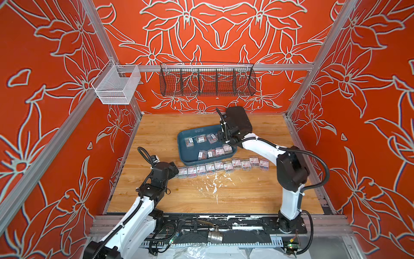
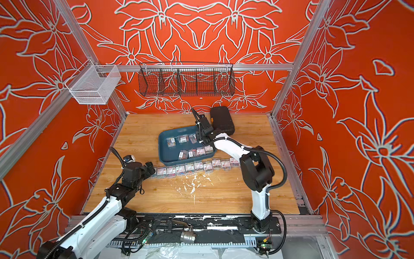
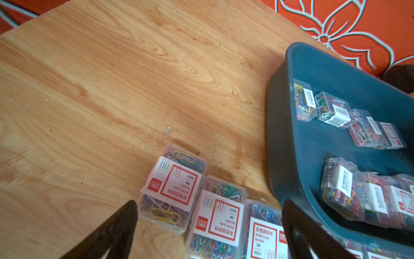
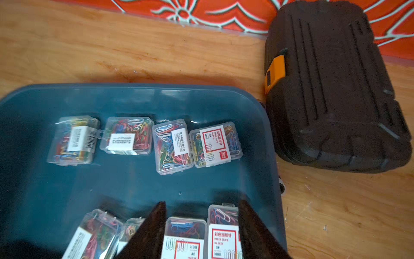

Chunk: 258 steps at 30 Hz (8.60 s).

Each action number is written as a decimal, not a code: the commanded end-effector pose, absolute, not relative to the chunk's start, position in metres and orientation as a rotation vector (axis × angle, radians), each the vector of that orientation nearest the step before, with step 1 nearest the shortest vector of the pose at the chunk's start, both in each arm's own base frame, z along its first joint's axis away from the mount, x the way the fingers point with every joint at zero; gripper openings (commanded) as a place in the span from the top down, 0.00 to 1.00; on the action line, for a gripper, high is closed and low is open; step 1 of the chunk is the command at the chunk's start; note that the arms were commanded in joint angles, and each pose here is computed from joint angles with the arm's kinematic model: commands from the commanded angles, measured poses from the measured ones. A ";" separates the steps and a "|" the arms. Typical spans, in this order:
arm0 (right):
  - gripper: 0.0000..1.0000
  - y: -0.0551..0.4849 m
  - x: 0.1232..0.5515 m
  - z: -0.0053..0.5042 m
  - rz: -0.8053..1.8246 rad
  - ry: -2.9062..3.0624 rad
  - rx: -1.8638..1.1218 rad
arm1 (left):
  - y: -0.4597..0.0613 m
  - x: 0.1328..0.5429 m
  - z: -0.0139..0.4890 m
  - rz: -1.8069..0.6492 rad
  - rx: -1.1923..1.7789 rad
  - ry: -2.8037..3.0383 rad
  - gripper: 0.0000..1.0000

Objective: Take the paper clips out of the storage box
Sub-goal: Pick up the boxed paper clips from the storage box, then place the boxed paper clips at the center of the board, then pick up the boxed paper clips from the storage box.

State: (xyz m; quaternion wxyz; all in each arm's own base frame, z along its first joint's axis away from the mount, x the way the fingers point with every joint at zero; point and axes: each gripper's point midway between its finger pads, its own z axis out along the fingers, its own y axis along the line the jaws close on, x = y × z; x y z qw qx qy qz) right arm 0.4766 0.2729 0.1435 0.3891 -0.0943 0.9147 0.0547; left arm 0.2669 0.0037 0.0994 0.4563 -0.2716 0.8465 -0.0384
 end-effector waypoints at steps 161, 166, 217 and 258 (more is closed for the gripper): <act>0.62 0.223 0.205 0.097 0.452 2.514 -0.142 | 0.006 0.267 0.108 -0.097 -0.699 2.058 0.03; 0.62 0.246 0.191 0.079 0.428 2.538 -0.210 | 0.006 0.267 0.108 -0.097 -0.699 2.058 0.03; 0.25 0.262 0.217 0.104 0.192 2.444 -0.116 | 0.009 0.266 0.107 -0.083 -0.721 2.055 0.03; 0.11 -0.019 0.316 0.132 -0.445 2.166 0.616 | -0.110 0.397 0.140 -0.108 -0.469 2.635 0.17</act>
